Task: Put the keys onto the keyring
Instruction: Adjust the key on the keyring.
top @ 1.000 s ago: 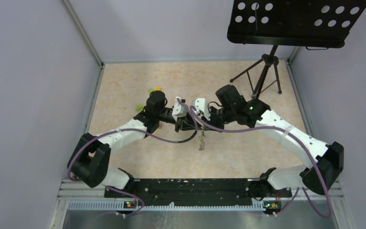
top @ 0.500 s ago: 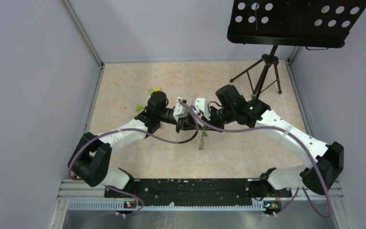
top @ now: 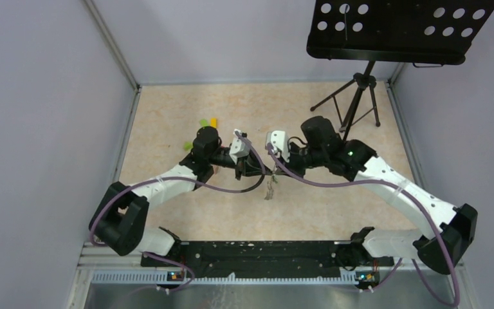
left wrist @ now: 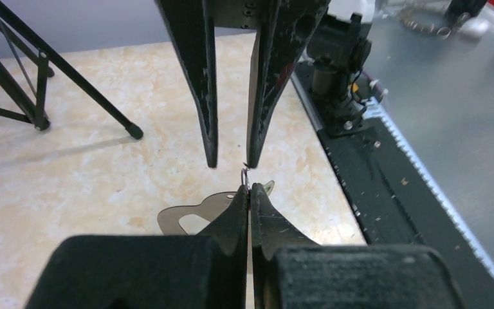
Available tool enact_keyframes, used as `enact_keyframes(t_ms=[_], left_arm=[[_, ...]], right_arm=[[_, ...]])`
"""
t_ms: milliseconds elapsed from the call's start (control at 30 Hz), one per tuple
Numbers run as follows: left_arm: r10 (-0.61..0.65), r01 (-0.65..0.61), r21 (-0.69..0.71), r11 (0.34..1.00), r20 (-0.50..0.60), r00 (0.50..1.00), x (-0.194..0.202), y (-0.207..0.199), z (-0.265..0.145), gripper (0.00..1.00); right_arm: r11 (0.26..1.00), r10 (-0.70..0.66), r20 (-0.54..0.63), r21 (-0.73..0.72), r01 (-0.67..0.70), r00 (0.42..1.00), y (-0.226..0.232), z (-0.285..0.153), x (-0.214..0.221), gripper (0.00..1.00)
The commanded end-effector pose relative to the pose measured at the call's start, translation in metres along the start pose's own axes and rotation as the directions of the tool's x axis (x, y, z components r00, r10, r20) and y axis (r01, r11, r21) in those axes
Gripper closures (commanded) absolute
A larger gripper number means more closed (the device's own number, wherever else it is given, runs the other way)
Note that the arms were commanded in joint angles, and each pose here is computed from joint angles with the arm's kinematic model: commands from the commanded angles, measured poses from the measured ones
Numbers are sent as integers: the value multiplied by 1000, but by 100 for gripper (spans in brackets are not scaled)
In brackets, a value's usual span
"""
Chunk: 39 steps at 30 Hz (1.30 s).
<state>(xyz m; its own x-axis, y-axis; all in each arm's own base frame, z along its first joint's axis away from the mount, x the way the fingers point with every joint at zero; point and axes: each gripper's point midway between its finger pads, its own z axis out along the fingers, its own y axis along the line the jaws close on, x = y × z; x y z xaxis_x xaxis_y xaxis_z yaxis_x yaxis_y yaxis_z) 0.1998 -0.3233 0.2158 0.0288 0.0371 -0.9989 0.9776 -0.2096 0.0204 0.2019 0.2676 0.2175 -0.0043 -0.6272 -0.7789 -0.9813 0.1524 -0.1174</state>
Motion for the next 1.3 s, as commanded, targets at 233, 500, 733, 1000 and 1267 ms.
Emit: enact_keyframes(t_ms=[233, 500, 733, 1000, 1267], left_arm=[[-21, 9, 47, 999, 253, 967, -49, -31, -9, 100], [-48, 46, 14, 999, 306, 951, -48, -29, -10, 100], [-43, 49, -11, 999, 325, 945, -46, -27, -11, 100], [-40, 43, -4, 999, 329, 944, -44, -30, -12, 100], [-31, 34, -5, 999, 330, 943, -45, -31, -12, 100]], right_arm=[[995, -87, 298, 63, 71, 951, 0, -39, -42, 70], [997, -44, 376, -44, 65, 926, 15, -38, -48, 64], [991, 4, 372, -129, 47, 928, 23, -24, -41, 60], [991, 35, 352, -131, 12, 935, 17, -14, -37, 65], [987, 55, 336, -161, 0, 940, 20, -8, -32, 77]])
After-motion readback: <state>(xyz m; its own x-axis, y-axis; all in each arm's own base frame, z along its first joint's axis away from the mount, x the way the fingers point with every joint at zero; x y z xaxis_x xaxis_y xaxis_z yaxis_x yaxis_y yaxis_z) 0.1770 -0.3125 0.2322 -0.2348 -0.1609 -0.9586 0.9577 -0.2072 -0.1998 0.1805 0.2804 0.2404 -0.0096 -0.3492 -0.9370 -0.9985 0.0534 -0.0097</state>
